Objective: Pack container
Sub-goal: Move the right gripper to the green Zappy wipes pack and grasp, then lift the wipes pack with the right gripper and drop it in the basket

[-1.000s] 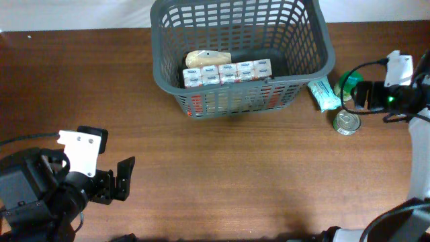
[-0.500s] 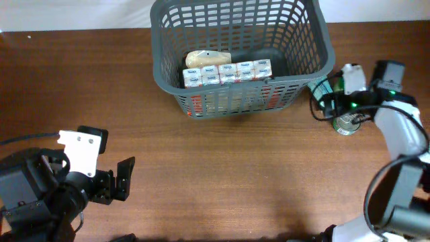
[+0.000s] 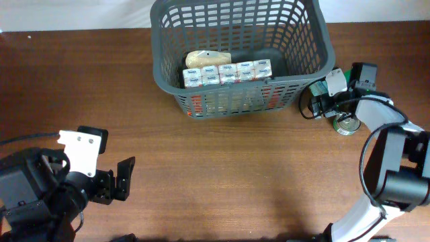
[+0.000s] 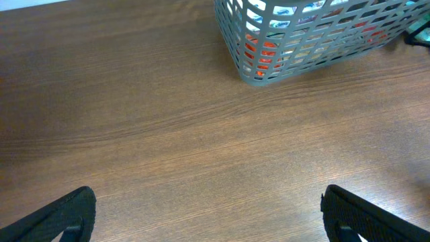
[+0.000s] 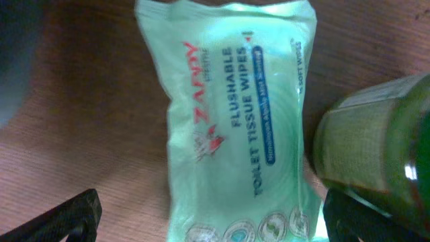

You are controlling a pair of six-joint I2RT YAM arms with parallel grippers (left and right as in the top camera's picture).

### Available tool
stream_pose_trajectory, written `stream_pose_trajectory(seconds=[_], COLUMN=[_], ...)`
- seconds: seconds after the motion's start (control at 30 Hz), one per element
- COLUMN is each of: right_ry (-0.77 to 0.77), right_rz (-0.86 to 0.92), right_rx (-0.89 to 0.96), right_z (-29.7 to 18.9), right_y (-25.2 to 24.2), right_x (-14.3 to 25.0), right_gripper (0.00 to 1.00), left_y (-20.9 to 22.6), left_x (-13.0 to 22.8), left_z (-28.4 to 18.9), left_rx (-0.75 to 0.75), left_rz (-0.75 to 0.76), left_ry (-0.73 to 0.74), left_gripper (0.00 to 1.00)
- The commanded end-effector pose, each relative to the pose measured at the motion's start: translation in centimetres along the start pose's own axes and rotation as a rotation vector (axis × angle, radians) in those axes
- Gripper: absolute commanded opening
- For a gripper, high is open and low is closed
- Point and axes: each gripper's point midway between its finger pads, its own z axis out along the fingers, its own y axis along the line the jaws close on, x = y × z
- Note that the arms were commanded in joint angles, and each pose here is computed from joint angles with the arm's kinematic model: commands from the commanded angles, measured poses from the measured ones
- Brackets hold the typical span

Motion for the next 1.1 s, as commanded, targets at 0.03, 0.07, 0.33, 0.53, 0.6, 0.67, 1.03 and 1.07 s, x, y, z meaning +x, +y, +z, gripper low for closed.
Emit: stream_pose_trajectory(seconds=[0.03, 0.07, 0.33, 0.53, 0.6, 0.67, 1.03, 1.07], right_ry=[0.033, 0.031, 0.028, 0.045, 0.045, 0.040, -0.042, -0.050], right_rz=[-0.011, -0.011, -0.009, 0.024, 0.041, 0.086, 0.091, 0.090], right_rx=[0.017, 0.017, 0.033, 0.070, 0.070, 0.071, 0.097, 0.100], right_z=[1.6, 1.7, 1.9, 1.8, 1.8, 1.4, -6.3, -7.3], right_y=[-0.2, -0.2, -0.5, -1.2, -1.2, -1.3, -1.7, -1.7], right_x=[1.0, 1.0, 0.9, 1.2, 1.1, 0.8, -3.7, -4.1], right_gripper=[0.97, 0.93, 0.53, 0.28, 0.19, 0.06, 0.03, 0.04], left_y=[0.1, 0.1, 0.1, 0.1, 0.1, 0.1, 0.1, 0.1], left_x=[0.1, 0.1, 0.1, 0.1, 0.1, 0.1, 0.1, 0.1], left_z=[0.1, 0.1, 0.1, 0.1, 0.1, 0.1, 0.1, 0.1], left_rx=[-0.003, -0.003, -0.003, -0.003, -0.002, -0.003, -0.002, -0.003], left_rz=[-0.008, -0.007, -0.008, -0.008, -0.008, -0.008, -0.008, -0.008], left_ry=[0.003, 0.003, 0.003, 0.003, 0.004, 0.003, 0.004, 0.003], left_gripper=[0.99, 0.99, 0.99, 0.99, 0.99, 0.99, 0.99, 0.99])
